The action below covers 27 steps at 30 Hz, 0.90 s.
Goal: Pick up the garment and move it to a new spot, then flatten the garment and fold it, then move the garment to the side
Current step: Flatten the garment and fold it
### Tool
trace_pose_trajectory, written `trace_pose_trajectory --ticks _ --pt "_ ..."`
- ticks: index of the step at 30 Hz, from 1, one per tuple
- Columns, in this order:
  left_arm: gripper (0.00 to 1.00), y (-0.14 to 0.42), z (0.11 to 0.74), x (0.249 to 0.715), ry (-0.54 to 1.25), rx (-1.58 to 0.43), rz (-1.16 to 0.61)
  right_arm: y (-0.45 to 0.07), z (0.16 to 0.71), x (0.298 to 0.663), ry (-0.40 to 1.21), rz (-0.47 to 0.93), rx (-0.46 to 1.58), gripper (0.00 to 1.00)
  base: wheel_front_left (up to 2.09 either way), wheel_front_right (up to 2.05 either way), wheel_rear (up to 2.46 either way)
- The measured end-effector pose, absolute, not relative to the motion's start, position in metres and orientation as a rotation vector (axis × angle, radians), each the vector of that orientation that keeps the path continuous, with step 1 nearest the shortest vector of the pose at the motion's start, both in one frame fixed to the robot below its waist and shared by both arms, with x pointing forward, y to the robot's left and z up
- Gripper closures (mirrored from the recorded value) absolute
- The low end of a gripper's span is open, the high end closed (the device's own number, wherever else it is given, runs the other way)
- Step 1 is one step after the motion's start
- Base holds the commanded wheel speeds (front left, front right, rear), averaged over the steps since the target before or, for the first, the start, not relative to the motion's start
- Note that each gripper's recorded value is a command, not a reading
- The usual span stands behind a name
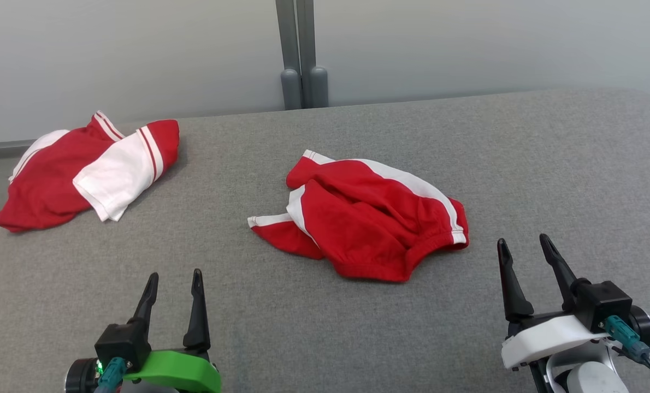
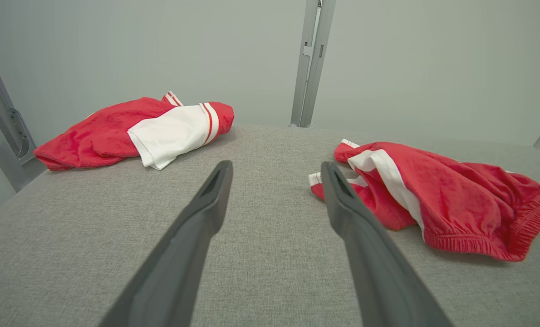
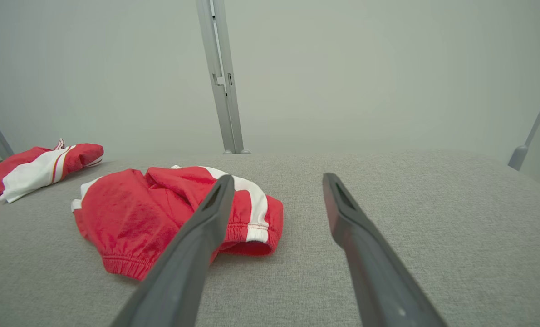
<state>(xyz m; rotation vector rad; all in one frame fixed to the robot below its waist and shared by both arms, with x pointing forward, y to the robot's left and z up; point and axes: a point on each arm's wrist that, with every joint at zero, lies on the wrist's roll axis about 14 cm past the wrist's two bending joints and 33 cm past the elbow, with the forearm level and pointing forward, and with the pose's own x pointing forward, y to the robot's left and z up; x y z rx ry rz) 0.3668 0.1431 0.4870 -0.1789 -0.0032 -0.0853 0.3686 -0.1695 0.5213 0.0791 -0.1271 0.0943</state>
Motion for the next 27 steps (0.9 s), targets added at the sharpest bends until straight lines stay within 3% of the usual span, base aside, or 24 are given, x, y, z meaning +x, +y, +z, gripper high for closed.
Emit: trace_pose_trajectory --ticks 10,18,27 --pt "0.00 0.148 0.483 0.366 0.003 -0.173 -0.071 -0.163 0.517 0.375 -0.115 0.114 0.069 0.00 0.00 0.00 0.00" --pt "0.00 0.154 0.489 0.372 -0.018 -0.166 -0.055 -0.138 0.520 0.418 -0.108 0.193 -0.013 0.00 0.00 0.00 0.00" --pt "0.00 0.171 0.477 0.368 0.015 -0.173 0.010 -0.107 0.477 0.483 0.179 0.271 -0.091 0.00 0.00 0.00 0.00"
